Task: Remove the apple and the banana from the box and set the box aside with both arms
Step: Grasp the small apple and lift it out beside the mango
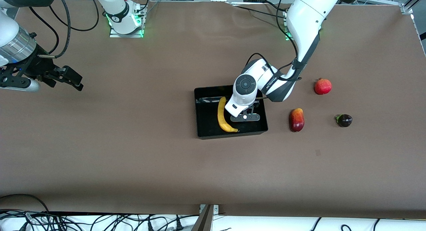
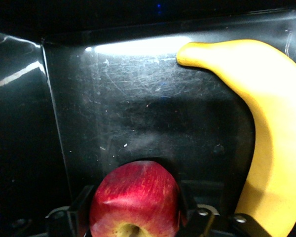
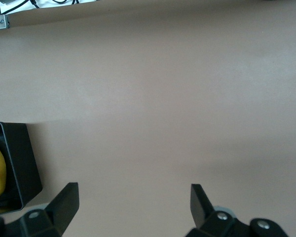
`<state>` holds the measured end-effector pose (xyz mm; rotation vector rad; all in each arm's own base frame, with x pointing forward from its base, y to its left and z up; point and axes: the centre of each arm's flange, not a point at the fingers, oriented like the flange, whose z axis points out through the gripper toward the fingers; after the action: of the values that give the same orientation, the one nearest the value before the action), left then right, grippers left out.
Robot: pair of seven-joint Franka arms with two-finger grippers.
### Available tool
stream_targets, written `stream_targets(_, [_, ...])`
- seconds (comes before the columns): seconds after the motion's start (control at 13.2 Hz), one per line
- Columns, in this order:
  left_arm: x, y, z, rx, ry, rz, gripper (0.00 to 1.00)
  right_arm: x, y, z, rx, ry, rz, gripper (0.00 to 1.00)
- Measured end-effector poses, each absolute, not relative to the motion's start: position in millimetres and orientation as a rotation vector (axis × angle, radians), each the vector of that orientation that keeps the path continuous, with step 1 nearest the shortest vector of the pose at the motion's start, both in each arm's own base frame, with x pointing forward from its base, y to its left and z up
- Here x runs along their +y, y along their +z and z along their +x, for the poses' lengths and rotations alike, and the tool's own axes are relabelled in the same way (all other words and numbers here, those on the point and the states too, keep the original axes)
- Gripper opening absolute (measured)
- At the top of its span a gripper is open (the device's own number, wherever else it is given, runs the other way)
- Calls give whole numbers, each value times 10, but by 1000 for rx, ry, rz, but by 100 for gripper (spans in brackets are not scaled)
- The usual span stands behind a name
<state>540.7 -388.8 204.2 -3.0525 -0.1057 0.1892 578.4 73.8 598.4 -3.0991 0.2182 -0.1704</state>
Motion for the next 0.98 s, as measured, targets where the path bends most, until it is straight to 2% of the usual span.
stream_targets(0.23, [-3833, 2229, 5486, -144, 182, -3043, 67, 737, 5984, 5784, 218, -171, -3099, 100])
stream_targets(0.38, [-3594, 2758, 5643, -218, 222, -2998, 67, 734, 5986, 5785, 219, -172, -3099, 100])
stream_targets(0.53, [-3087, 3378, 5775, -228, 327, -2988, 67, 731, 5987, 5785, 220, -172, -3099, 100])
stream_targets(0.68, [-2374, 3714, 5837, -110, 463, -2963, 67, 730, 5987, 5786, 220, -172, -3099, 100])
stream_targets(0.83, [-1830, 3570, 5798, -36, 552, -2957, 67, 730, 5988, 5786, 220, -172, -3099, 100])
stream_targets(0.98, [-1606, 3138, 5590, 16, 560, -2971, 67, 730, 5988, 5786, 220, -172, -3099, 100])
